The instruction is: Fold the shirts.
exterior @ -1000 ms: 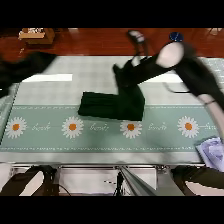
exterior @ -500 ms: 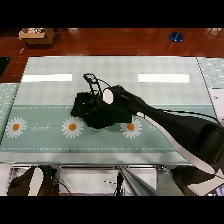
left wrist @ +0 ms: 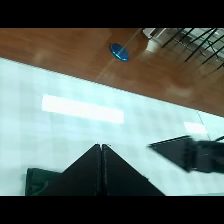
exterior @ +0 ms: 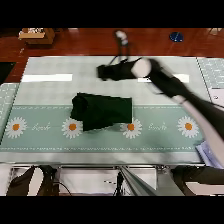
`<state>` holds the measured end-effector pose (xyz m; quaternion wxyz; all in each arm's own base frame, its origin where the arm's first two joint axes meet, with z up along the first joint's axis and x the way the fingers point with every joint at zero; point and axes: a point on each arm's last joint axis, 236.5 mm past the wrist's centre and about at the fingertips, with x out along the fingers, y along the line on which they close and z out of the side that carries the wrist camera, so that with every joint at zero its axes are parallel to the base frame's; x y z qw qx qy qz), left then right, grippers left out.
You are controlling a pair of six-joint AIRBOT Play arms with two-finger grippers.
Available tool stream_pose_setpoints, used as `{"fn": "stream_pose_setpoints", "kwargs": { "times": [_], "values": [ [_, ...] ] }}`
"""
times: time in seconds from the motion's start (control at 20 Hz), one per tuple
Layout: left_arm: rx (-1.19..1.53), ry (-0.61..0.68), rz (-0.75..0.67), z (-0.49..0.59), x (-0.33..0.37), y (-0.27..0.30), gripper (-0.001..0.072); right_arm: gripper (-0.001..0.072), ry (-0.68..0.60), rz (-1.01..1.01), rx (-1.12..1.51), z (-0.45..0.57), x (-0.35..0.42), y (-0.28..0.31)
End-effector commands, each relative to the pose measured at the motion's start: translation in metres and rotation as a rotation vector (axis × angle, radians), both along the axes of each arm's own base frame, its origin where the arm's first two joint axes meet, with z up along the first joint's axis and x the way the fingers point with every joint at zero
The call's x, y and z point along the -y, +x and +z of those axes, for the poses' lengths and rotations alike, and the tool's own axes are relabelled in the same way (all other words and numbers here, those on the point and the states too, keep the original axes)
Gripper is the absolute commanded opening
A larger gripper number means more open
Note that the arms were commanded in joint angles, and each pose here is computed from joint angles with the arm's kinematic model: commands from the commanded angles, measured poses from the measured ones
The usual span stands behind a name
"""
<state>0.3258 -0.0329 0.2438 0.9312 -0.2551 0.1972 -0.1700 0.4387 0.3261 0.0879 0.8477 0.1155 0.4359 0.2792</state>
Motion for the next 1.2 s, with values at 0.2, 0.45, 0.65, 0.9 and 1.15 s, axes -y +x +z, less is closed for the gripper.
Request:
{"fn": "stream_pose_setpoints", "kwargs": {
  "times": [0.2,0.45,0.65,0.9,1.15],
  "values": [
    [-0.045,0.009,0.006,-0.015,-0.007,0.007,0.0024,0.0596,-0.302,-0.155,-0.592,-0.092,0.229,-0.08],
    [-0.063,0.018,0.01,-0.021,-0.01,0.009,0.0024,0.0596,0.13,-0.285,-0.683,-0.149,0.16,-0.085],
    [-0.076,0.019,0.009,-0.026,-0.011,0.01,0.0024,0.0596,0.218,-0.169,-0.748,-0.172,0.093,-0.106],
    [-0.086,0.018,-0.007,-0.028,-0.008,0.008,0.0024,0.0125,0.332,-0.117,-0.759,-0.172,0.04,-0.111],
    [-0.115,0.033,0.001,-0.038,-0.013,0.011,0.0024,0.0027,0.421,0.079,-0.569,-0.076,0.053,-0.09]
  ]
}}
